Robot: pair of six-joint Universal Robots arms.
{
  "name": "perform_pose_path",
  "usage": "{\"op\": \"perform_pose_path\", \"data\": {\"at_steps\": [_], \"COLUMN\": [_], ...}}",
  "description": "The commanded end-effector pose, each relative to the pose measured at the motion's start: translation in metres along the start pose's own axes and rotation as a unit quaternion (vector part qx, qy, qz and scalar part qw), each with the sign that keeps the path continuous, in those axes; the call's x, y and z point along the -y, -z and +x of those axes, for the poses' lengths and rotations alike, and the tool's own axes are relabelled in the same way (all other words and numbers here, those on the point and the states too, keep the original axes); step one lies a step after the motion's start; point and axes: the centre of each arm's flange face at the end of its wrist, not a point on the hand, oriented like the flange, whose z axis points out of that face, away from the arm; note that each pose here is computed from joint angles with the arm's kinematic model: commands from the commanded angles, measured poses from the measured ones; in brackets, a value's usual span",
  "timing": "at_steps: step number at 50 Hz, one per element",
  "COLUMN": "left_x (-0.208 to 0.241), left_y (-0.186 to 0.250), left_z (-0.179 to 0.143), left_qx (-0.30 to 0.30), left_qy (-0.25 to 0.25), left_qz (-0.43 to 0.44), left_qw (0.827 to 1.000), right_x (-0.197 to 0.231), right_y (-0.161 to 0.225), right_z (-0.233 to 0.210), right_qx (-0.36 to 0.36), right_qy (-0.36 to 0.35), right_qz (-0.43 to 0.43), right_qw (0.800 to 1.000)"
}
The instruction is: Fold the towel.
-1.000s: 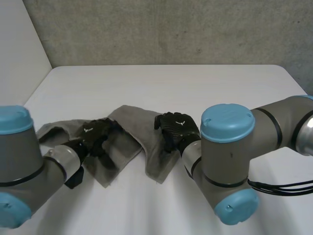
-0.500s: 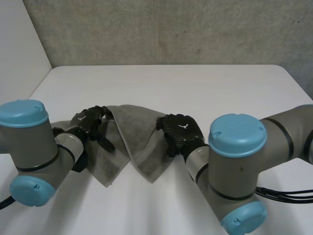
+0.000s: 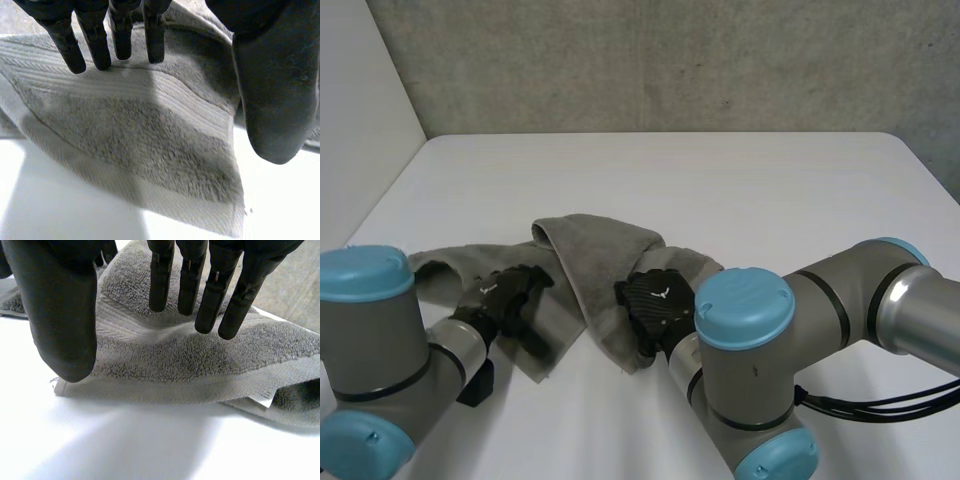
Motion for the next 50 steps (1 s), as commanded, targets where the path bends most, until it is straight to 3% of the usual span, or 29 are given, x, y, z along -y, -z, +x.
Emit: {"op": "perform_pose_path", "data": {"at_steps": [1, 10, 50], "left_x": [-0.009, -0.016, -0.002], "left_y": [0.001, -0.007, -0.009], "left_z": [0.002, -0.001, -0.008], "left_qx": [-0.001, 0.004, -0.01], "left_qy": [-0.03, -0.087, -0.079], "left_qz": [-0.014, -0.022, 0.001], "left_qw": [0.999, 0.996, 0.997], "right_x": [-0.008, -0.016, -0.015], "right_y": [0.0, 0.0, 0.0], "right_z": [0.002, 0.002, -0.002], "right_qx": [0.002, 0.004, 0.03], "right_qy": [0.001, 0.001, 0.0], "right_qz": [-0.013, -0.023, -0.018], "right_qw": [1.0, 1.0, 0.999]}}
